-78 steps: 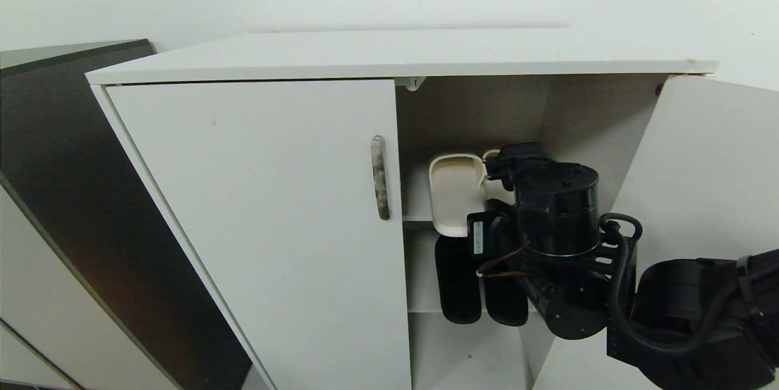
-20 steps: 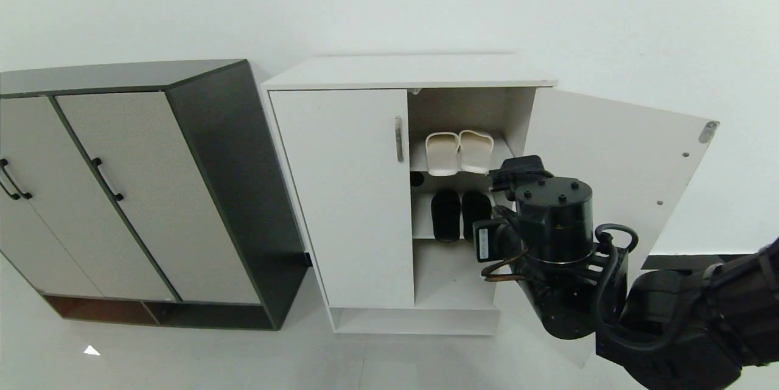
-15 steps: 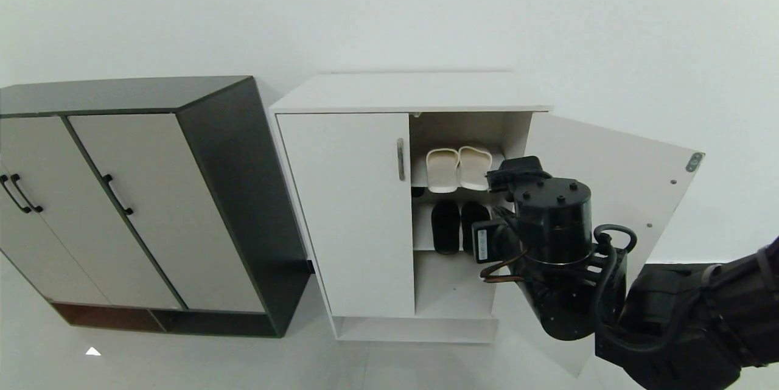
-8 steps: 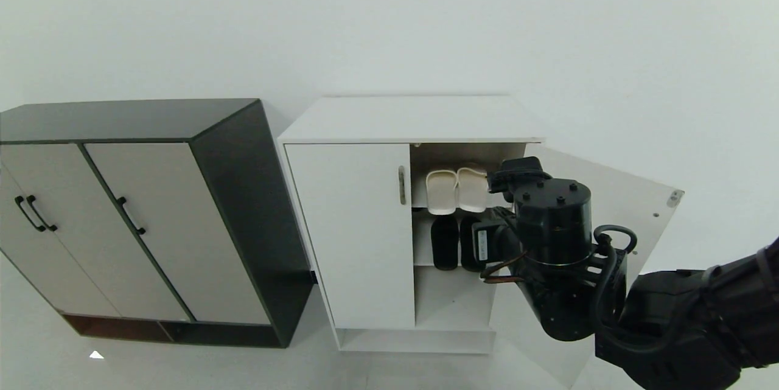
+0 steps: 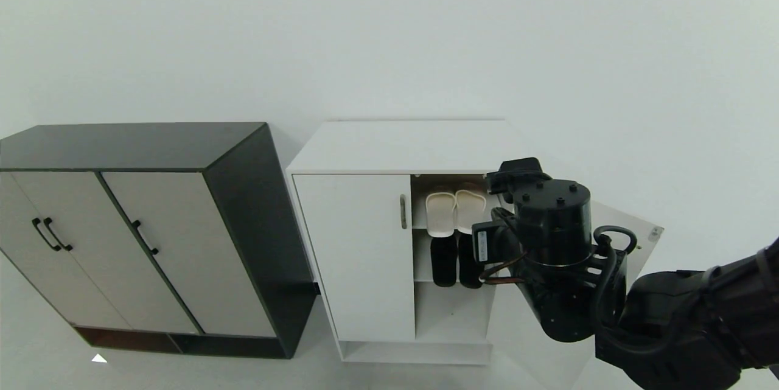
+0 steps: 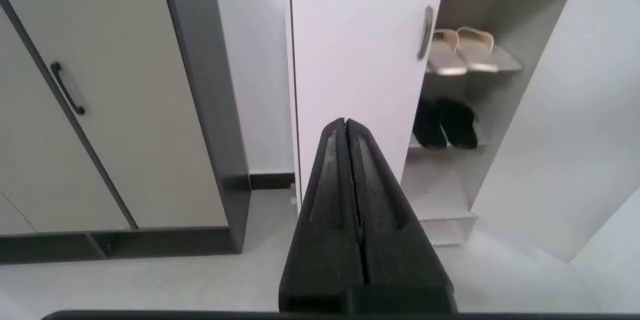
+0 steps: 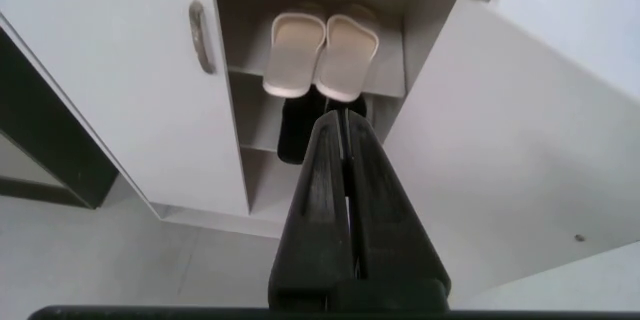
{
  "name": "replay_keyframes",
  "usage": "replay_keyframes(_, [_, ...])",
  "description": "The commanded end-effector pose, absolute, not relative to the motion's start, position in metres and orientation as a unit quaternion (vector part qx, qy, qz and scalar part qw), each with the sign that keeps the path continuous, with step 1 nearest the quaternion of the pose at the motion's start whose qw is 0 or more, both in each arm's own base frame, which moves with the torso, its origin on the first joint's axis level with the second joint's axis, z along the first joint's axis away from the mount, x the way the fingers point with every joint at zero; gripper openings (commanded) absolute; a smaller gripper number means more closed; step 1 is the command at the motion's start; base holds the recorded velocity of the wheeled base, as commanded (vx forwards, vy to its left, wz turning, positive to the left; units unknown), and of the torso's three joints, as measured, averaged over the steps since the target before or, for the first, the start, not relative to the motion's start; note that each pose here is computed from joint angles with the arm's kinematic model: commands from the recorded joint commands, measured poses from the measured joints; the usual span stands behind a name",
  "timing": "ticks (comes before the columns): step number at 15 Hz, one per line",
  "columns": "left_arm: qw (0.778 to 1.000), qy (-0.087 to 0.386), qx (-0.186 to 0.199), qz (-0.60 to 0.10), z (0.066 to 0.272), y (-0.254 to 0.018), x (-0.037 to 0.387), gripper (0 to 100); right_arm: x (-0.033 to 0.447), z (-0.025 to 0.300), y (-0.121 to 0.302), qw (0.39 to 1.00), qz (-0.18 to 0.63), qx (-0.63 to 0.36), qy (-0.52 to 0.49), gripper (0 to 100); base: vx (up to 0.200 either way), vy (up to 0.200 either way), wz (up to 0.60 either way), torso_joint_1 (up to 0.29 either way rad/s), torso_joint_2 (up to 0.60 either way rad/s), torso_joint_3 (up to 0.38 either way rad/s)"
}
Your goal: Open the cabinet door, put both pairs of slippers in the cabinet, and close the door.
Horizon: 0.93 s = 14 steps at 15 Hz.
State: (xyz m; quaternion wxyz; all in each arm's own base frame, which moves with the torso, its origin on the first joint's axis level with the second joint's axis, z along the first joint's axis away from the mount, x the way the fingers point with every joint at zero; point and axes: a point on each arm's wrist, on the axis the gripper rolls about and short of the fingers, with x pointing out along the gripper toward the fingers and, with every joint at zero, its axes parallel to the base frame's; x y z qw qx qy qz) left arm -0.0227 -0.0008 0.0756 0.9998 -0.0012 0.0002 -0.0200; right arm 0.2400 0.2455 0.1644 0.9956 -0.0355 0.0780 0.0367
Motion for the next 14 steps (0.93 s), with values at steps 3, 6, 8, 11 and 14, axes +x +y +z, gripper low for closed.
replay_keyframes(3, [1.0, 0.0, -0.001, -0.02, 0.0757, -0.0008, -0.0227, 0, 0.2381, 0.1609, 0.2443, 0.995, 0.039, -0.045, 0.082, 0, 0.0, 0.0, 0.0, 0.18, -0.4, -0.229])
replay_keyframes(6, [1.0, 0.0, -0.001, -0.02, 0.0757, -0.0008, -0.0227, 0, 0.2366, 0.161, 0.245, 0.995, 0.041, -0.046, 0.082, 0, 0.0, 0.0, -0.2, 0.043, -0.08, -0.048])
replay_keyframes(8, [1.0, 0.0, -0.001, -0.02, 0.0757, -0.0008, -0.0227, 0, 0.2365, 0.1606, 0.2449, 0.995, 0.041, -0.047, 0.083, 0, 0.0, 0.0, -0.6, 0.007, -0.02, -0.002])
replay_keyframes(11, [1.0, 0.0, -0.001, -0.021, 0.0757, -0.0008, -0.0227, 0, 0.2363, 0.1598, 0.2446, 0.994, 0.041, -0.048, 0.084, 0, 0.0, 0.0, -0.6, 0.009, 0.0, -0.004])
replay_keyframes(14, [1.0, 0.0, -0.001, -0.02, 0.0757, -0.0008, -0.0227, 0, 0.2375, 0.1593, 0.2437, 0.994, 0.039, -0.049, 0.085, 0, 0.0, 0.0, -0.4, 0.008, 0.0, 0.002])
